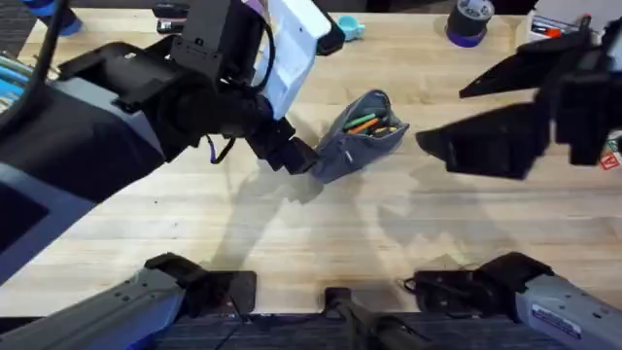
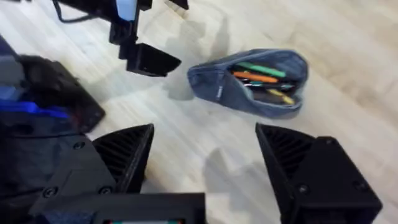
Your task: Unzip the bag, pick up the pens from the table one at a time and place them inside, then zip the bag closed.
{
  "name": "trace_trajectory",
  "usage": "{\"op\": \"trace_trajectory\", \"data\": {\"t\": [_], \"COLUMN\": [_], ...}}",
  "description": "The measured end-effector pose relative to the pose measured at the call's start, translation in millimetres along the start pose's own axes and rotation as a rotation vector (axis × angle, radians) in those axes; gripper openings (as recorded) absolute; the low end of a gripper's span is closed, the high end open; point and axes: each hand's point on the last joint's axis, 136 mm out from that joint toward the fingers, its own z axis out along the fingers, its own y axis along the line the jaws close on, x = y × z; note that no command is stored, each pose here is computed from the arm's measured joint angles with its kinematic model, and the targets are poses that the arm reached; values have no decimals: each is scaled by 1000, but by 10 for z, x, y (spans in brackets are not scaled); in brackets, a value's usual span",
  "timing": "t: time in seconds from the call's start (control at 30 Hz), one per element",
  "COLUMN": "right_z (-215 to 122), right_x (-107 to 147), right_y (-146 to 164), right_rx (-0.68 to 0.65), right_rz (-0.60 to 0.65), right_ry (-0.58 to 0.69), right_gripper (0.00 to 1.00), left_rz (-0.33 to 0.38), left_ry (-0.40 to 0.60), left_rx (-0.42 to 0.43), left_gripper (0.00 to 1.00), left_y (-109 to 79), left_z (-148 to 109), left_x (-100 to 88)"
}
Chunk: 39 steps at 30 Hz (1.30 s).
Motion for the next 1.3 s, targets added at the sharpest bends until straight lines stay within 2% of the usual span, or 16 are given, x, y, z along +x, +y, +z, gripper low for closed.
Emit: {"op": "trace_trajectory", "data": {"t": [0.1, 0.27, 0.43, 0.7, 1.1, 1.3], "right_z": [100, 238, 322, 439, 542, 709], "right_x": [-4, 4, 63, 119, 253, 286], "right_y": [-9, -48, -60, -97, -196, -163], "right_rx": [-23, -37, -44, -42, 27, 51], "right_rz": [68, 150, 243, 343, 528, 544], "right_ry": [32, 81, 134, 196, 242, 241], "right_gripper": [996, 996, 996, 997, 996, 996], "left_rz": [46, 154, 145, 109, 120, 122], "left_ry": [-4, -16, -110, -213, -234, -234], "left_rx": [31, 167, 247, 247, 256, 256], "left_gripper": [993, 993, 993, 993, 993, 993], "left_y": [-51, -220, -145, 60, 51, 50], "left_z": [-2, -49, -132, -257, -274, -274], "left_x": [5, 116, 188, 201, 179, 179]}}
